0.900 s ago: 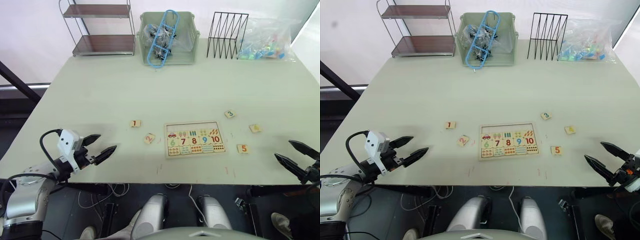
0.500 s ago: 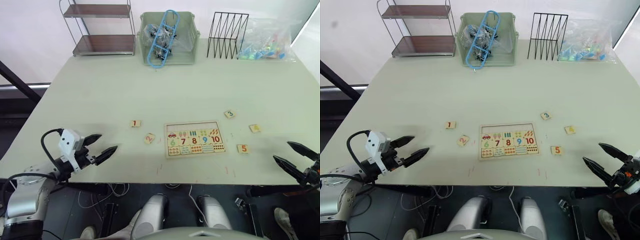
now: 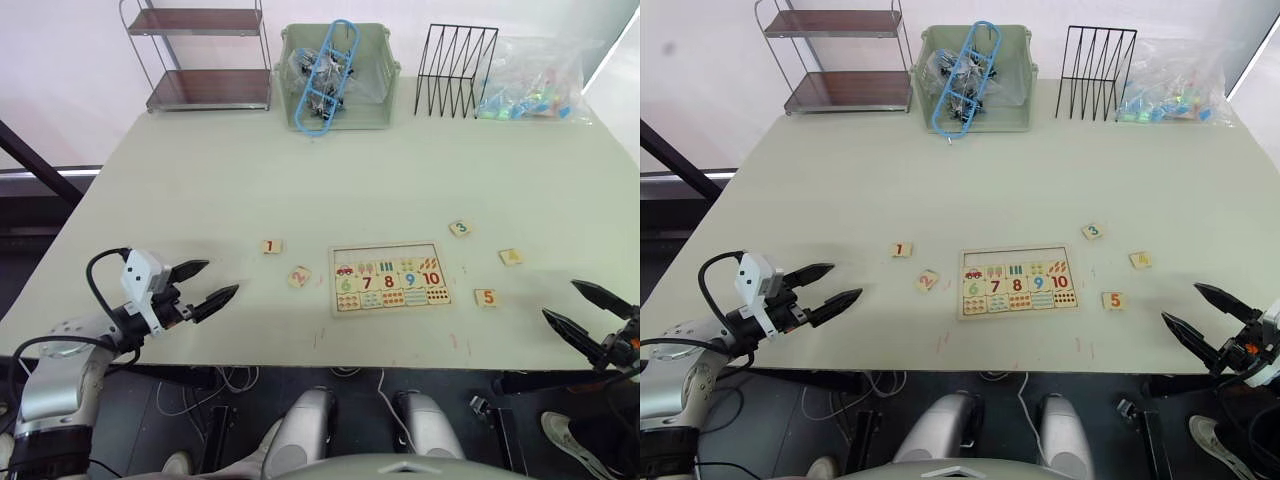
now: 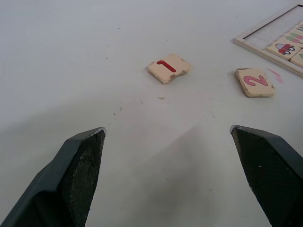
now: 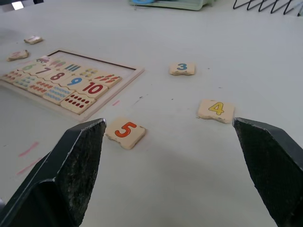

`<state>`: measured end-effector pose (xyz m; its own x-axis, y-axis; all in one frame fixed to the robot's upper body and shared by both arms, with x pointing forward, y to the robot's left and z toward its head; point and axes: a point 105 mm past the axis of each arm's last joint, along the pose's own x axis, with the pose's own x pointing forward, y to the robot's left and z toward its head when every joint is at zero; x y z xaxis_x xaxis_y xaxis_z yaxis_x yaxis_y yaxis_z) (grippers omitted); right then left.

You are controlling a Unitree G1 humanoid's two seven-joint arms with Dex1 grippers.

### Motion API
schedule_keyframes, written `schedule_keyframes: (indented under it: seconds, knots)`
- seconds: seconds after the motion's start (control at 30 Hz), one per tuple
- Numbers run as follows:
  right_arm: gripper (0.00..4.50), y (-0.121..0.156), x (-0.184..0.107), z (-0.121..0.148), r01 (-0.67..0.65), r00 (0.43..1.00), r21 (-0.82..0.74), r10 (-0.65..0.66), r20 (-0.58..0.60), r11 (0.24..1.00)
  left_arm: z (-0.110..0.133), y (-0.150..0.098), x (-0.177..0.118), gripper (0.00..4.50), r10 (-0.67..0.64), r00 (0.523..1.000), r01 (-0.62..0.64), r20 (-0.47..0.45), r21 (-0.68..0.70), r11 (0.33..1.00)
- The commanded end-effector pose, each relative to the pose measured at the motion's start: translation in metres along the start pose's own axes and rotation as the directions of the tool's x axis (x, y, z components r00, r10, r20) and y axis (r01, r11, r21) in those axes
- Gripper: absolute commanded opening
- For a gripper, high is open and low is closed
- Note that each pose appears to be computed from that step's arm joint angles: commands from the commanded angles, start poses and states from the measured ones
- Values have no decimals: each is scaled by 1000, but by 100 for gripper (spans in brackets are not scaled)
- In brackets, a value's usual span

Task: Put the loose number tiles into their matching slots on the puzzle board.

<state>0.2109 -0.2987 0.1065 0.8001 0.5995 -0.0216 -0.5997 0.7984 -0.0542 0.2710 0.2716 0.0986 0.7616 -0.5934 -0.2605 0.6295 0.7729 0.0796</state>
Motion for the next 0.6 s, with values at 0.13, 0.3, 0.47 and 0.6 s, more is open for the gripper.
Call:
schedule_keyframes:
  seconds: [0.13,0.3,0.47,0.6]
  knots:
    - [450,15,10,15,-85,995,-32,86,52,996,15,10,11,449,-159,986,165,-56,152,974]
    - [450,25,16,19,-118,990,-39,120,74,992,26,26,30,449,-225,969,244,-102,236,941]
    - [450,33,21,24,-130,987,-44,134,86,991,35,31,47,449,-319,937,348,-143,279,895]
    - [450,36,21,26,-140,985,-47,144,93,989,37,31,58,449,-389,896,439,-212,307,844]
